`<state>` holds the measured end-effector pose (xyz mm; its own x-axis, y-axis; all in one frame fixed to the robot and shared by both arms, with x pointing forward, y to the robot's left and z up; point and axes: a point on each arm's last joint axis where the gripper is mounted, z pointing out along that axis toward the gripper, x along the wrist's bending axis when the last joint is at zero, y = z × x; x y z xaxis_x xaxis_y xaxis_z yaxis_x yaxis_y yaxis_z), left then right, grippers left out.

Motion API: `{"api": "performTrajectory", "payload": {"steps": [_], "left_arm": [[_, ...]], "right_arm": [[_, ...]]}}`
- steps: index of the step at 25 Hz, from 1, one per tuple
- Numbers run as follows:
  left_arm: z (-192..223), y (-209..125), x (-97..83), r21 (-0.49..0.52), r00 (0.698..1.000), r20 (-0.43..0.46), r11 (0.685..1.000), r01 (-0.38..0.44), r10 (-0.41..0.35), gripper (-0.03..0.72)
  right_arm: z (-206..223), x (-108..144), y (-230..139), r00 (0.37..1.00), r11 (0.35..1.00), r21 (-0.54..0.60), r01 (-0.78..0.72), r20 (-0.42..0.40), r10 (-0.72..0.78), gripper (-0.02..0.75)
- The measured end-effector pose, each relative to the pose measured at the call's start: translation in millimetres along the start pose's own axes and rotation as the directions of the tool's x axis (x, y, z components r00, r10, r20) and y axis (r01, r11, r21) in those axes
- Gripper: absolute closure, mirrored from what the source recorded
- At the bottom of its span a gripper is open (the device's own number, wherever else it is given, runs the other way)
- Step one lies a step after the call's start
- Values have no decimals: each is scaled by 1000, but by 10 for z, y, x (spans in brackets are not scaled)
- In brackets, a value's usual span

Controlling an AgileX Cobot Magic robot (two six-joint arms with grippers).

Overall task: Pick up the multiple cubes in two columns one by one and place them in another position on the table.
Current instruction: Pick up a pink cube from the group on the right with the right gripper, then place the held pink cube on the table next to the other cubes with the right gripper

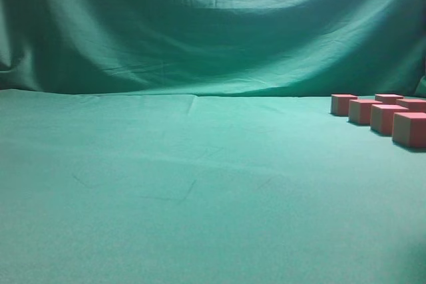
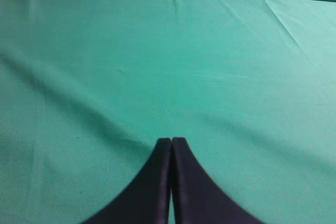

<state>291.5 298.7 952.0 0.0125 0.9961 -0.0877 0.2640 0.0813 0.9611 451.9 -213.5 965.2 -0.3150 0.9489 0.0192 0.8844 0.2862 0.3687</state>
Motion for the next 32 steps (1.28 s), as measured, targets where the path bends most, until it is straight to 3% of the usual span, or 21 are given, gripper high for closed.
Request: {"api": "performTrajectory", "payload": {"steps": [13, 17, 18, 26, 32], "left_arm": [[0, 0, 0, 0, 1000, 0, 1000, 0, 0, 688], [0, 0, 0, 0, 1000, 0, 1000, 0, 0, 688], [0, 0, 0, 0, 1000, 0, 1000, 0, 0, 688], [0, 0, 0, 0, 1000, 0, 1000, 0, 0, 688], [0, 0, 0, 0, 1000, 0, 1000, 0, 0, 688]], "right_arm": [[431, 7, 55, 999, 998, 30, -47, 2, 47, 225], [448, 7, 68, 999, 998, 35, -47, 3, 47, 446], [431, 9, 98, 999, 998, 38, -47, 3, 47, 482], [-16, 70, 662, 1000, 994, 104, 12, -13, -11, 477], [-492, 513, 1155, 957, 963, -2, 270, -114, -268, 477]]}}
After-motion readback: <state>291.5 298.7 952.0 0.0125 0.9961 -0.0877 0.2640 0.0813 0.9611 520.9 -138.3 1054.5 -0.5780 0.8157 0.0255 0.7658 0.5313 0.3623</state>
